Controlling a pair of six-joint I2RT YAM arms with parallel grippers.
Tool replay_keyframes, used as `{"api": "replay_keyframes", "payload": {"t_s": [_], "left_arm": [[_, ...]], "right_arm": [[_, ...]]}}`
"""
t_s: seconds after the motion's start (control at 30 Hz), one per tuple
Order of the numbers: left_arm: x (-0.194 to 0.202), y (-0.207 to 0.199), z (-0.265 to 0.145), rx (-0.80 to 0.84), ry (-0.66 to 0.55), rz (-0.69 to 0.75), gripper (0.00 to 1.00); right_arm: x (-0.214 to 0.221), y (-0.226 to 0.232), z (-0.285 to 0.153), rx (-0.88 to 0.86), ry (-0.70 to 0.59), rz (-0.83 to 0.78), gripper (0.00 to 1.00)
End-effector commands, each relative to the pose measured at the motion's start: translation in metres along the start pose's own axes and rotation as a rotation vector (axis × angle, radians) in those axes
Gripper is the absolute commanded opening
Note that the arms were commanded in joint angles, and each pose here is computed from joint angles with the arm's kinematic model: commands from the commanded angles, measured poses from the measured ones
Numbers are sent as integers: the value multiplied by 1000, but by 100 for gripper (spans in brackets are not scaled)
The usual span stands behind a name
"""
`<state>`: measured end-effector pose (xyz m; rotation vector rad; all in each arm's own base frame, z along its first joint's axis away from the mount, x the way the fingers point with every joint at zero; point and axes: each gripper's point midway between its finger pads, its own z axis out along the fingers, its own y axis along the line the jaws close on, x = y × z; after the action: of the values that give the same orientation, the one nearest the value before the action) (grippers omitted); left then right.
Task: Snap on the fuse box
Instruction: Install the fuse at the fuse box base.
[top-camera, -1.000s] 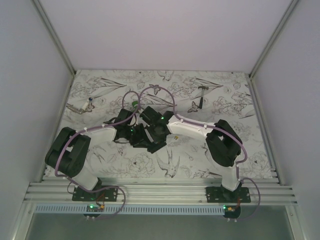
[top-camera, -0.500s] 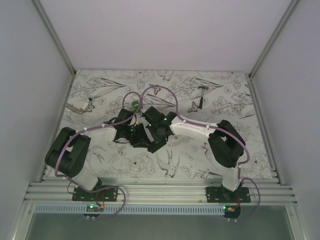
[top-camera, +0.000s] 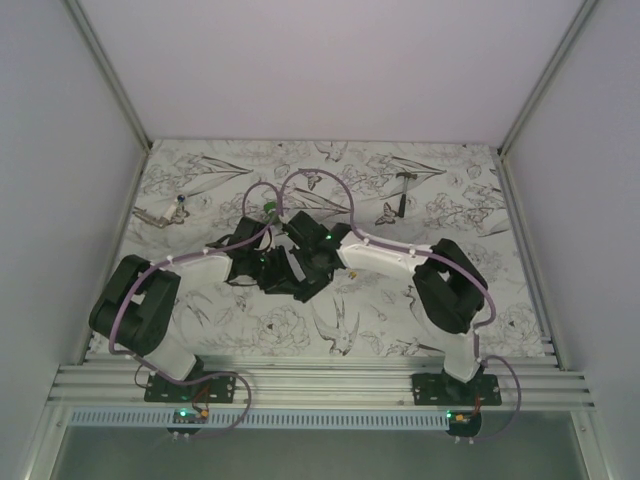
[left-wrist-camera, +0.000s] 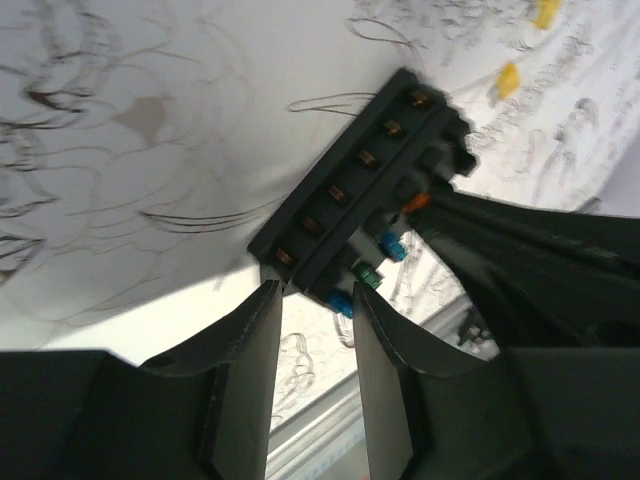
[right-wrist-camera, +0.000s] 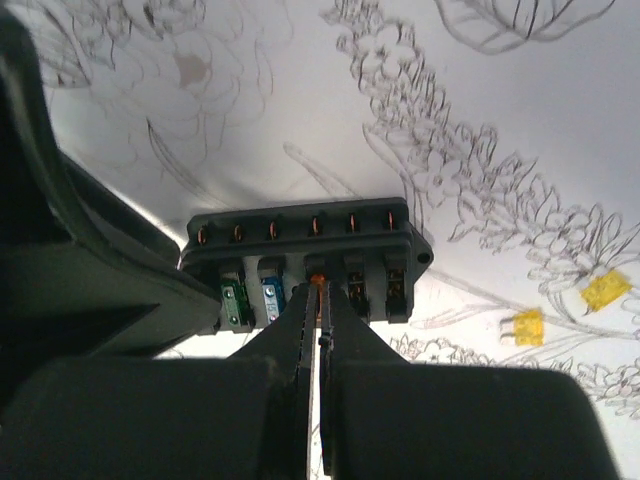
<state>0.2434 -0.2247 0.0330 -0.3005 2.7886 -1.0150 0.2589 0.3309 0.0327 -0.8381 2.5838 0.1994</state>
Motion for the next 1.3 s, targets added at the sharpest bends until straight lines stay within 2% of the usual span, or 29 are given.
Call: {"api": "replay_keyframes", "payload": {"t_s": [0.0, 0.13, 0.2, 0.33, 0.5, 0.7, 0.77, 1.0, 1.27], "left_arm": [[28, 49, -1, -174, 66, -35, 36], [27, 50, -2, -175, 66, -35, 36], [27, 50, -3, -171, 66, -34, 36], [23, 45, -6, -156, 48, -25, 37], [20, 37, -12, -137, 28, -12, 38], [19, 34, -17, -135, 15, -1, 41], [18, 32, -20, -134, 7, 5, 43], [15, 26, -27, -126, -9, 26, 53], [12, 16, -31, -103, -9, 51, 62]], "right_arm": [[131, -71, 49, 279, 490, -115, 0], [158, -72, 28, 262, 537, -112, 0], [158, -64, 18, 225, 518, -100, 0], [114, -36, 7, 121, 381, -62, 1], [51, -3, 0, 26, 213, -3, 16], [4, 17, -23, -52, 53, 47, 31], [-5, 21, -31, -78, 21, 41, 33], [-18, 7, -50, -66, -54, 61, 51], [-9, -32, -40, -26, -53, 113, 53]]}}
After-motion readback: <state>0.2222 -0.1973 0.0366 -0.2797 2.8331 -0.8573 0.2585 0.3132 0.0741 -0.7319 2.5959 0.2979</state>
